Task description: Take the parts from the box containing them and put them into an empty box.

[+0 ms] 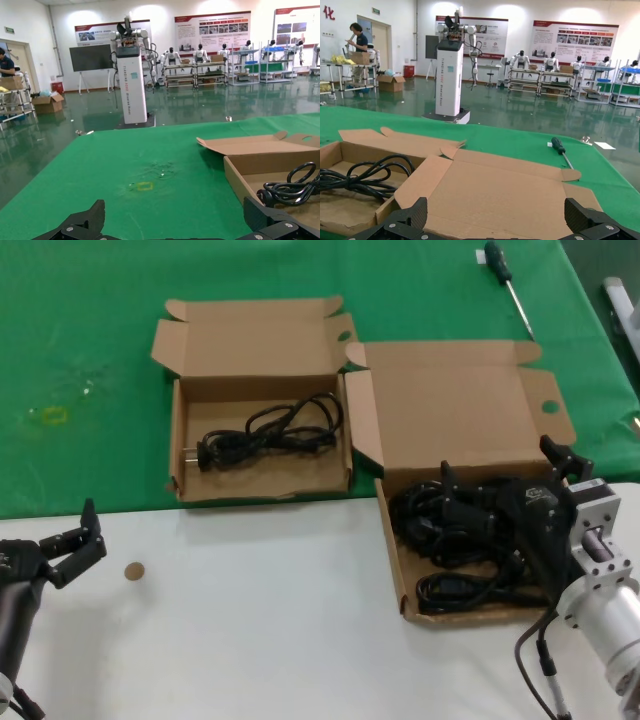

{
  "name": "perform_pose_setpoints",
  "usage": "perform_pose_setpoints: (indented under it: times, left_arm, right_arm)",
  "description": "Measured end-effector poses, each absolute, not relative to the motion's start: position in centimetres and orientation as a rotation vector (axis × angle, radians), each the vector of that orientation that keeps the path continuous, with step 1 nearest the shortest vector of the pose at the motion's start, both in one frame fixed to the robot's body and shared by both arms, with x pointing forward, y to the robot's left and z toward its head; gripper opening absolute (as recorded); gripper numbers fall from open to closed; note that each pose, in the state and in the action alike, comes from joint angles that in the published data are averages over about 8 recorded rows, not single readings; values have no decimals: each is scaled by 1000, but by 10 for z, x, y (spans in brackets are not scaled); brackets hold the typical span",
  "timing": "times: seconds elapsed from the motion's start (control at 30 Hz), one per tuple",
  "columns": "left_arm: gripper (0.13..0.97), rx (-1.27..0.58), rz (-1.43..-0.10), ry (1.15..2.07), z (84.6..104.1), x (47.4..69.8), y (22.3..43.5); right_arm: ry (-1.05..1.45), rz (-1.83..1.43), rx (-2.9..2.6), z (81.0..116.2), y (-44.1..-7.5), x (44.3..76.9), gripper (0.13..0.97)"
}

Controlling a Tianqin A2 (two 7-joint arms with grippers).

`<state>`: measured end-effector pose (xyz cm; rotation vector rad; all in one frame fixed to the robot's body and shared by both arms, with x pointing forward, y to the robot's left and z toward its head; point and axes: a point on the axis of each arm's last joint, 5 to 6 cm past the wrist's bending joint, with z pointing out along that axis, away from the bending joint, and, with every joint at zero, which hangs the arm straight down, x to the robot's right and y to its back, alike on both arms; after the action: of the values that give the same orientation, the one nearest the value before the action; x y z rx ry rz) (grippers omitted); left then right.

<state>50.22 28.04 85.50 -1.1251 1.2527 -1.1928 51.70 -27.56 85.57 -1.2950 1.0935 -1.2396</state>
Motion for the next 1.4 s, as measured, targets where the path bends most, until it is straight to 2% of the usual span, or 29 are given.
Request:
perform_pose_setpoints:
  times: [1.4]
  left_arm:
    - [966, -1125, -1193, 1253, 855, 502, 280]
  right_arm:
    - [1094, -1240, -1295, 856, -276, 517, 966]
